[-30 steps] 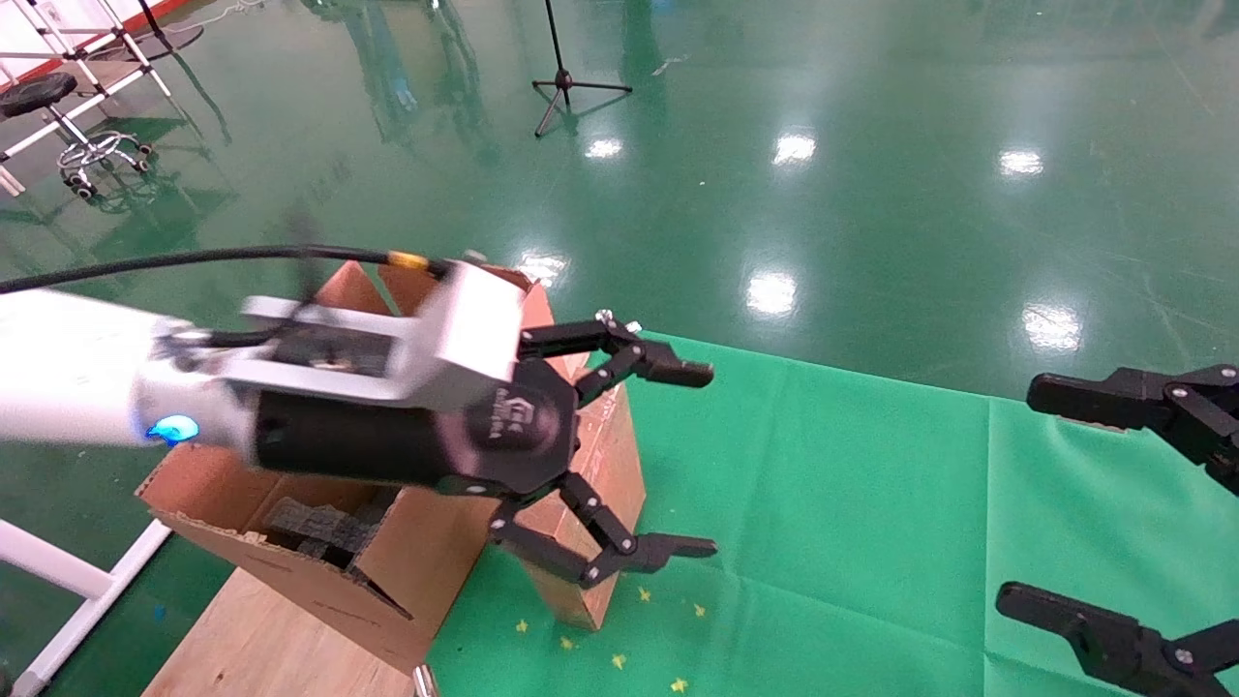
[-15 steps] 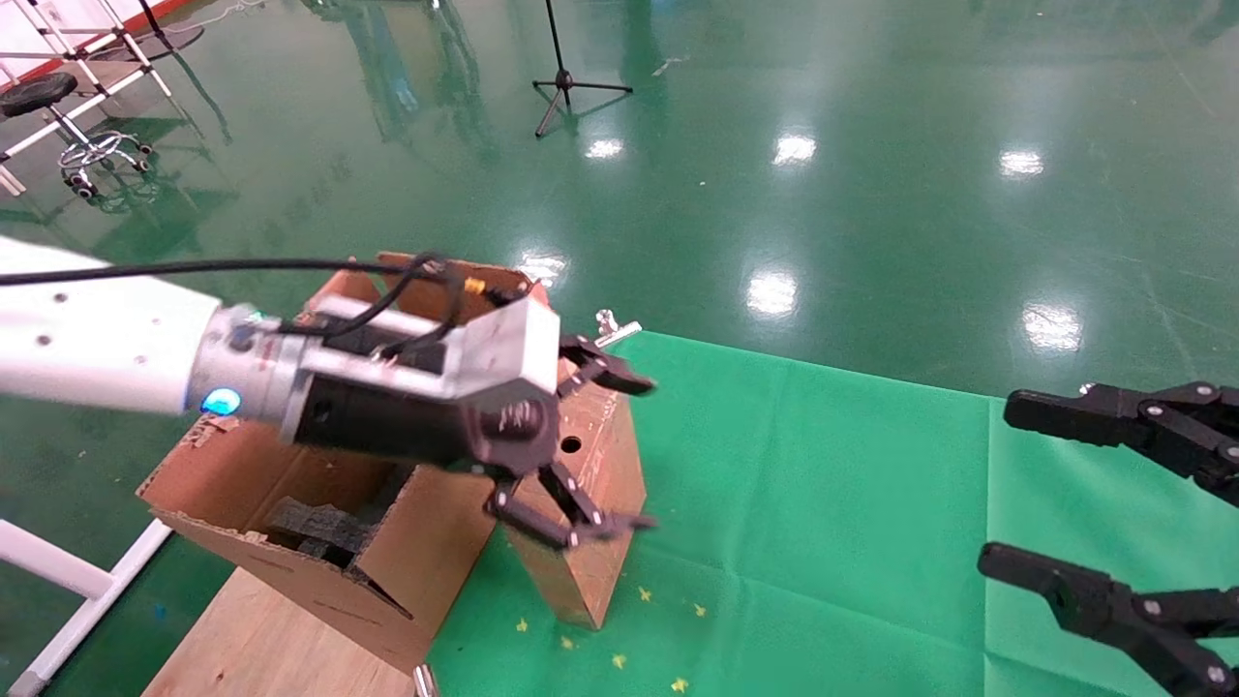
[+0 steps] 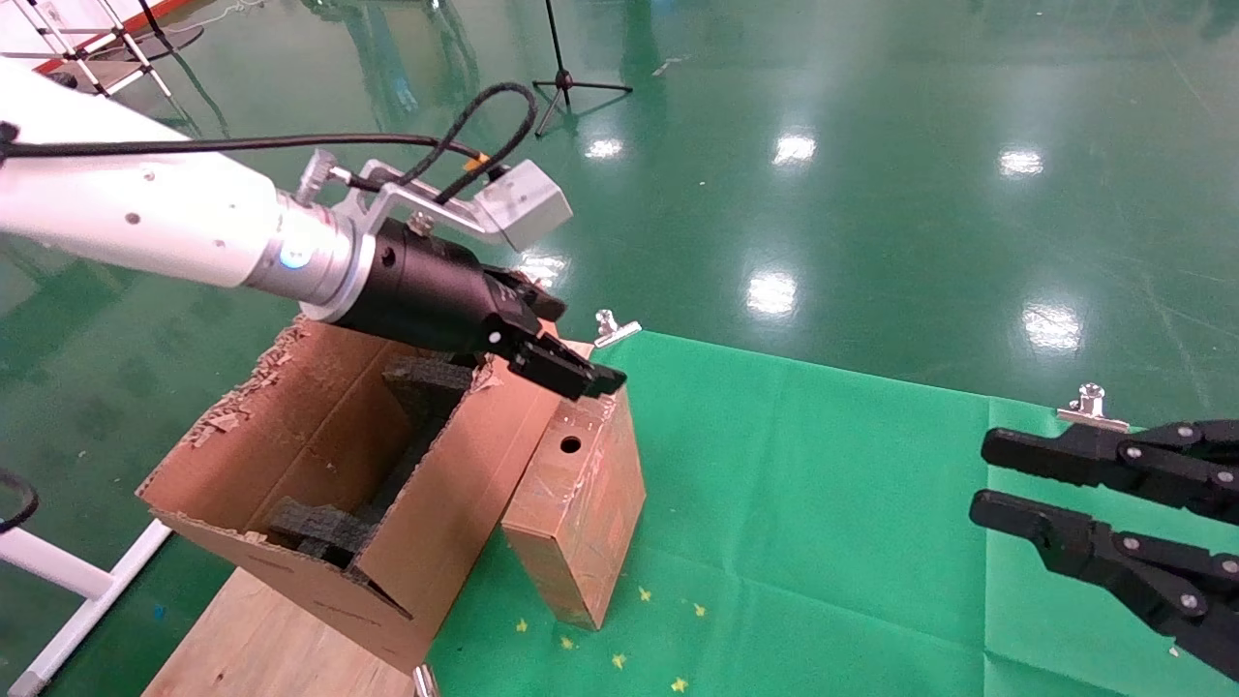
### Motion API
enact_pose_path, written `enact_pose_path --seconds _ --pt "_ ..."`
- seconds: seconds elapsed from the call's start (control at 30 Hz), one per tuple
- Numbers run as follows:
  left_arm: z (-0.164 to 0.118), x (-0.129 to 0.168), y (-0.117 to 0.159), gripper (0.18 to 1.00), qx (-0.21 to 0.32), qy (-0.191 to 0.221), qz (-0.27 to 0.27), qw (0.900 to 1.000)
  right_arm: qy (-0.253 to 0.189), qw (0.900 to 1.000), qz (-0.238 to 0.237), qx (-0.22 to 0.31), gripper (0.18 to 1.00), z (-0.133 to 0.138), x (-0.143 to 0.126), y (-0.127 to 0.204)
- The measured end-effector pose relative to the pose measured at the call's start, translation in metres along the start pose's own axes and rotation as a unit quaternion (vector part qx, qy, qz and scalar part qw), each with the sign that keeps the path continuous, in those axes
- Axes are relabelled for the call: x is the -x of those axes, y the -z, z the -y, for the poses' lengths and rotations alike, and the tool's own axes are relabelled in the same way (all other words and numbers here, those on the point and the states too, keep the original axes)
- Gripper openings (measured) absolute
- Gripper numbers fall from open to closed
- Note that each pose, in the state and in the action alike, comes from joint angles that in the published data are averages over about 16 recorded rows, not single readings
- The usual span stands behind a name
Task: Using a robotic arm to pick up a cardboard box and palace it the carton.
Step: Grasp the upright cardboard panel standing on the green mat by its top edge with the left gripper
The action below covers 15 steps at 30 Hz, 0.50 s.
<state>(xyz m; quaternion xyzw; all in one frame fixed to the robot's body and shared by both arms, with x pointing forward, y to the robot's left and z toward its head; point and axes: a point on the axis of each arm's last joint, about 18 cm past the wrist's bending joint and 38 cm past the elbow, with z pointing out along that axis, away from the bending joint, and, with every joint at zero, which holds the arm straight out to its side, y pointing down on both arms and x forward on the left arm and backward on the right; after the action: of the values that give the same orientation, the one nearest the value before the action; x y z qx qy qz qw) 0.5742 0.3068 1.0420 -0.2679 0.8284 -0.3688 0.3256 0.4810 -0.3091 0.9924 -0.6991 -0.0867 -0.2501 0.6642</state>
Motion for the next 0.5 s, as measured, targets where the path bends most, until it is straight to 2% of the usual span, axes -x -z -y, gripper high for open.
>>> enact_pose_path --seconds 0.23,0.5 --pt "0.005 -0.003 -0.006 1.001 0.034 0.094 0.012 0.9949 0.0 1.0 0.0 0.0 0.313 0.0 0.0 0.0" --pt "0.0 -0.01 -0.017 1.001 0.073 0.133 0.018 0.9882 0.0 1.0 0.0 0.0 0.226 0.0 0.0 0.0"
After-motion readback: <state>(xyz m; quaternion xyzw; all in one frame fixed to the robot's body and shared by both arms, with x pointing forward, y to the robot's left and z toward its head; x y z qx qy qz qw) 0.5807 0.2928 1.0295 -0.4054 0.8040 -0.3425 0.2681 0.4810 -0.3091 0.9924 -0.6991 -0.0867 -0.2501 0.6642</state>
